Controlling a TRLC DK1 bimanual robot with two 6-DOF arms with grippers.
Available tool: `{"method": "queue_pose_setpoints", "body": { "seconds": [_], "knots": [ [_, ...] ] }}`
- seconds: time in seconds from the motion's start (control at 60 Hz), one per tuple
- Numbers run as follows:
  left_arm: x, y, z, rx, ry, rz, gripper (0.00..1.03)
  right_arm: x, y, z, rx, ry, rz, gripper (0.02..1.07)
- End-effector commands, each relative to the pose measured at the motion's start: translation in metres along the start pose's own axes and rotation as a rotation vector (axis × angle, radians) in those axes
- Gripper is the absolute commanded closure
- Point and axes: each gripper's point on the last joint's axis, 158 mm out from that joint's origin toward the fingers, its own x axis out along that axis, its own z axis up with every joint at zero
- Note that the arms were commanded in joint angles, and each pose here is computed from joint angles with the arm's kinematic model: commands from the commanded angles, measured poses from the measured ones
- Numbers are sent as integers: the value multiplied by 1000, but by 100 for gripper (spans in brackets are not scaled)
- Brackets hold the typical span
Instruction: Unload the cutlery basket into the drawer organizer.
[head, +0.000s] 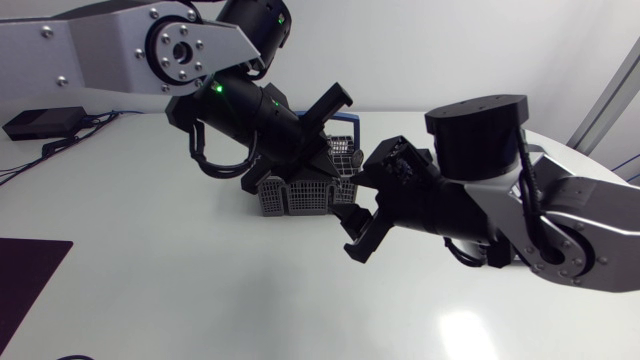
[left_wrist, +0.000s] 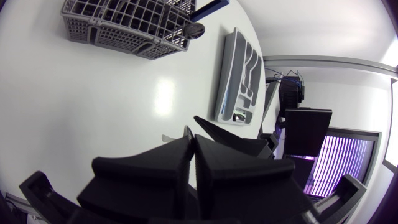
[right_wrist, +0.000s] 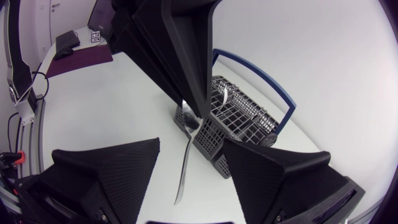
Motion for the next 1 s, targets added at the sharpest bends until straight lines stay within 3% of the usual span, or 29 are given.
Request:
{"method": "queue_pose_setpoints", "body": {
  "seconds": [0.0, 0.183, 0.367, 0.517, 0.617, 0.883, 0.983],
  "knots": [
    [-2, -9, -2, -31, 14, -17, 99, 7, -4, -10, -20, 22, -14, 48],
    [-5, -10, 0, -39, 11, -23, 99, 11, -4, -18, -15, 41, -13, 55],
    [-8, -10, 2, -45, 3, -28, 99, 10, -4, -19, -21, 39, -25, 75],
    [-12, -10, 4, -49, -4, -32, 99, 11, 0, -25, -25, 55, -18, 84],
    [-14, -11, 5, -49, -8, -36, 99, 12, 1, -26, -34, 57, -15, 101],
    [-15, -12, 4, -48, -4, -42, 98, 12, 1, -28, -36, 59, -13, 101],
    [-16, -14, 2, -51, 12, -55, 86, 12, 1, -29, -30, 61, -13, 101]
  ]
}}
